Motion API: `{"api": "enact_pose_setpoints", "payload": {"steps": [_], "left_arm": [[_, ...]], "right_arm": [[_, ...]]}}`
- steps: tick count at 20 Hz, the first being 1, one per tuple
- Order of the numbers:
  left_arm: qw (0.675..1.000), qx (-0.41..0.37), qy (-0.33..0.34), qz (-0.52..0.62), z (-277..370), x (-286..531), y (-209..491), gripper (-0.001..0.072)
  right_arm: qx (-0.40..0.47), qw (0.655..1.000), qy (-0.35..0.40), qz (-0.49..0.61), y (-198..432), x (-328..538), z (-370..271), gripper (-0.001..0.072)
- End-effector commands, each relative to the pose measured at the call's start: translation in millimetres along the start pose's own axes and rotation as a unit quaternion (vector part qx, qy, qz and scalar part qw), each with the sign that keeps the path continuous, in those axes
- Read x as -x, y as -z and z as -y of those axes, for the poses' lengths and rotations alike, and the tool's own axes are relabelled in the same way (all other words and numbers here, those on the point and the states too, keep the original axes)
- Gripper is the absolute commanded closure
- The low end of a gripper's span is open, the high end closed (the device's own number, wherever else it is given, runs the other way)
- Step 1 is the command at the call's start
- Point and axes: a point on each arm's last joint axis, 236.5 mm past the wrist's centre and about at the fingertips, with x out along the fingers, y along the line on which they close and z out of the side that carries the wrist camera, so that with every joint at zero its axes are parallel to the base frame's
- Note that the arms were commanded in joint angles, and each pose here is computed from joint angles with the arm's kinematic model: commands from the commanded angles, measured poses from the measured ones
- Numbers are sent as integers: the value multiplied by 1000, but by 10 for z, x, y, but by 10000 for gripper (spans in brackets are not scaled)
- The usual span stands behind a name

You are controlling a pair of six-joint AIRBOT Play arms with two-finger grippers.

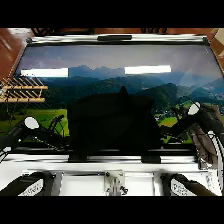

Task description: Fold the shirts.

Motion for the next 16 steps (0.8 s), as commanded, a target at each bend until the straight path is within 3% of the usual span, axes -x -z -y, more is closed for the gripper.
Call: {"api": "enact_pose_setpoints", "payload": {"steps": [1,7,9,10,16], "left_arm": [[1000,-4,0,2,22,27,16,677],[1000,0,16,4,97,28,4,677],[1000,1,20,3,116,28,8,677],[1000,2,23,-1,130,29,31,677],[993,-88,76,15,680,513,63,677]], "right_arm": [[-36,999,-8,6,-59,-142,-3,225],[-49,999,-23,-1,27,-364,-19,233],[-53,998,-22,13,-38,-367,-8,598],[-54,998,-23,18,-53,-357,-14,650],[46,990,-36,126,-150,528,-318,651]]}}
